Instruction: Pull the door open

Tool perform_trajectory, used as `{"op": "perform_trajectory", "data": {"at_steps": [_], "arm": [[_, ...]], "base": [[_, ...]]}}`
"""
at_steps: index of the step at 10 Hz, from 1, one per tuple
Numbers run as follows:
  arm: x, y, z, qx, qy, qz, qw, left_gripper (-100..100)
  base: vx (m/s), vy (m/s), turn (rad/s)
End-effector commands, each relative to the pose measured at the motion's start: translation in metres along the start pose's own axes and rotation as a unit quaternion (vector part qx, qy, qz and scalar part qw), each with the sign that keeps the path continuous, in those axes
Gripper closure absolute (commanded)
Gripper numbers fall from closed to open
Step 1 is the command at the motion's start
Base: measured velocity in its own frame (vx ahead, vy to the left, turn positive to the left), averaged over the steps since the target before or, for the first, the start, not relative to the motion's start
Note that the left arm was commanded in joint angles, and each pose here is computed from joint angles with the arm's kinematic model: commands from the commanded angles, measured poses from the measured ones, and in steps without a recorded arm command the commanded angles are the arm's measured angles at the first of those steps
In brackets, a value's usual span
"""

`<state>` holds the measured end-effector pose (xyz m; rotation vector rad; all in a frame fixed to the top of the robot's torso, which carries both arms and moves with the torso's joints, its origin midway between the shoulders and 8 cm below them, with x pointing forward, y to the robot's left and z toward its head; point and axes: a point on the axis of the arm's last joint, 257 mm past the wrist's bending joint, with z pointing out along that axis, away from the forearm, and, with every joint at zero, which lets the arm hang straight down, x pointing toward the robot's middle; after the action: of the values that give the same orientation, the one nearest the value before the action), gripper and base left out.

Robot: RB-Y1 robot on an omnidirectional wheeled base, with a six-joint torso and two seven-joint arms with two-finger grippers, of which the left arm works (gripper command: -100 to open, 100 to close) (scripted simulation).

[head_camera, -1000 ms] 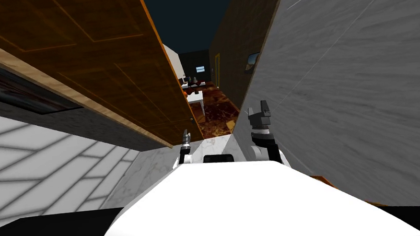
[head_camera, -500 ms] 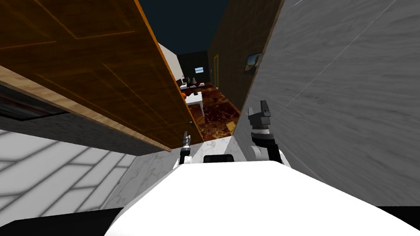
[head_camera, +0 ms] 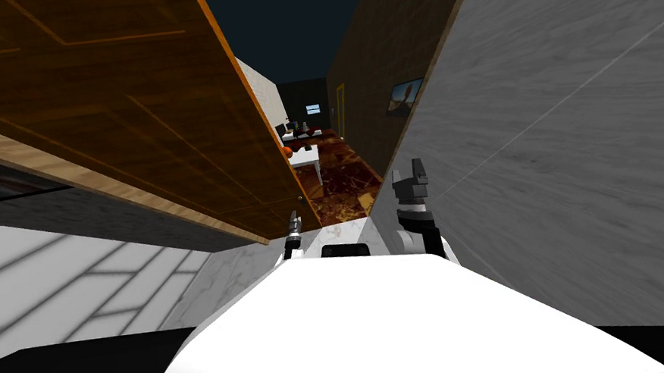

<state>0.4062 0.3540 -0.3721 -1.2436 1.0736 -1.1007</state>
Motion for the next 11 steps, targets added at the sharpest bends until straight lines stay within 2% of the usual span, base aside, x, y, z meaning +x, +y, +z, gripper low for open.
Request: {"op": "perform_trajectory", "data": {"at_steps": [1, 3, 4, 11], "arm": [[-0.002, 0.007, -0.0016, -0.006, -0.002, -0.002, 1.0, -100], [-0.006, 0.018, -0.0058, -0.017, -0.007, -0.005, 0.9998, -100], [-0.005, 0.015, -0.0047, -0.014, -0.005, -0.003, 0.9999, -100], [-0.061, 0.019, -0.0207, -0.014, -0.04, -0.003, 0.9991, -100]], "base": [[0.053, 0.009, -0.023], [0.089, 0.023, -0.03], [0.049, 0.016, -0.008], [0.183, 0.004, -0.097]]}}
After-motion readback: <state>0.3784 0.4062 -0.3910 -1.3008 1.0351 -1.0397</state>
